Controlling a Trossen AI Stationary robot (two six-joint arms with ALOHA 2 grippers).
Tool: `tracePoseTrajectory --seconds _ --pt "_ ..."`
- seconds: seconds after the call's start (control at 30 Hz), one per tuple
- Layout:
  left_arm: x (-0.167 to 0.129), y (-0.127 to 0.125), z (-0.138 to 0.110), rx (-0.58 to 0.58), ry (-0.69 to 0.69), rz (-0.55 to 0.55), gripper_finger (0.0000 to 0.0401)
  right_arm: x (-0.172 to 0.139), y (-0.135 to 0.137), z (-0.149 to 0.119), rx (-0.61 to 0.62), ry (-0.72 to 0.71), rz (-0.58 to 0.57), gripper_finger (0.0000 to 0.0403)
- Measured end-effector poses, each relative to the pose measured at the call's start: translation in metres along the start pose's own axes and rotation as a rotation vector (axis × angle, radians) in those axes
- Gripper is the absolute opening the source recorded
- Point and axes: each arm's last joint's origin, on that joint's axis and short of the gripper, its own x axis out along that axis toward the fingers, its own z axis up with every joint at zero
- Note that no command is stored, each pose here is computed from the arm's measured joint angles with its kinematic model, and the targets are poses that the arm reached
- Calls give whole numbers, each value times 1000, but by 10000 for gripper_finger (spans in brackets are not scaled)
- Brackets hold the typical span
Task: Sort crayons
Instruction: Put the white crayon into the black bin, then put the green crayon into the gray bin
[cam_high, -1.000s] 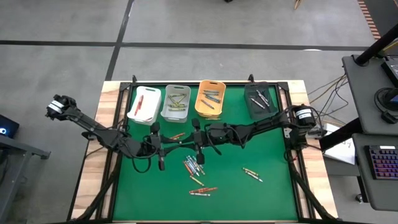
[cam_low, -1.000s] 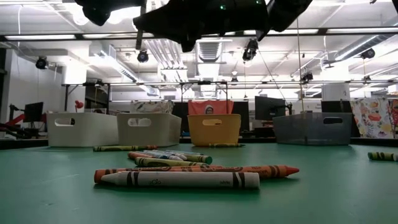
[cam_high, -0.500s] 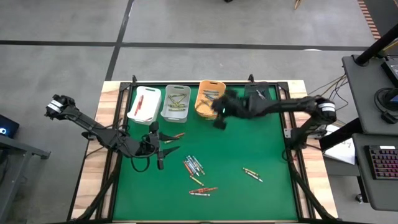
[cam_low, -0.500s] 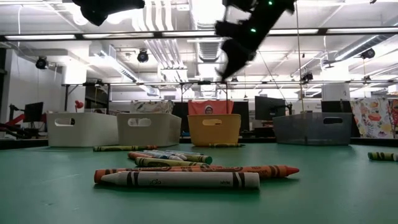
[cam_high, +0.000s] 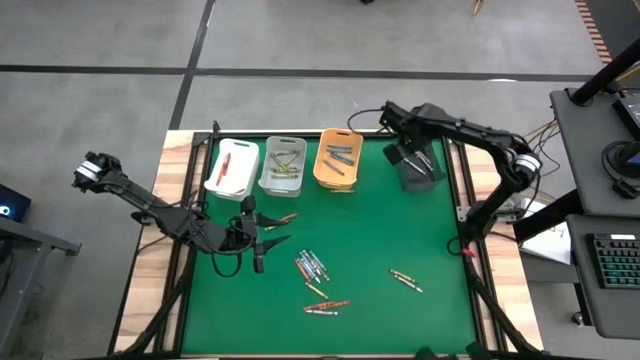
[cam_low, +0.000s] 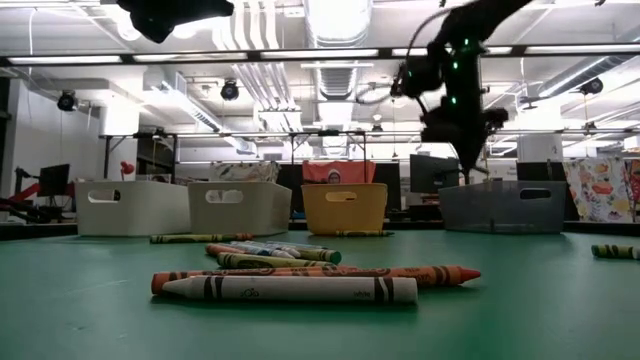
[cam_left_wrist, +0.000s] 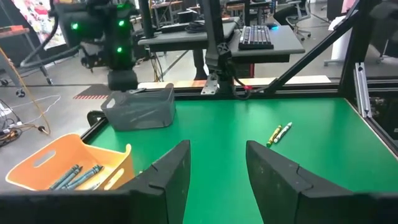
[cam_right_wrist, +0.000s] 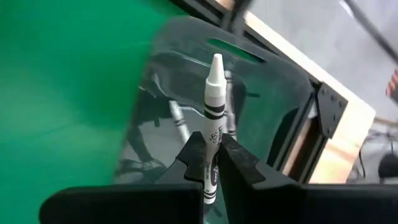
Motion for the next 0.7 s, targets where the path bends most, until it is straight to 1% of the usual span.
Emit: tracePoseTrajectory --seconds 0.1,0.2,0.27,0.37,0.47,0.53,0.7 --pt "0 0 0 0 0 0 139 20 -10 7 34 62 -22 13" --pt "0 0 0 -1 0 0 139 38 -14 12 28 120 -39 17" --pt "0 0 0 -6 2 1 139 47 -13 14 21 147 -46 31" --pt "0 0 -2 -14 16 1 139 58 -9 15 -9 176 -51 62" --pt "0 0 -2 -24 19 2 139 64 -7 17 -23 181 -51 88" --pt "0 0 -2 -29 19 2 139 66 -6 18 -22 178 -50 99" --pt "0 0 -3 -42 26 3 139 58 -8 18 -30 150 -41 100"
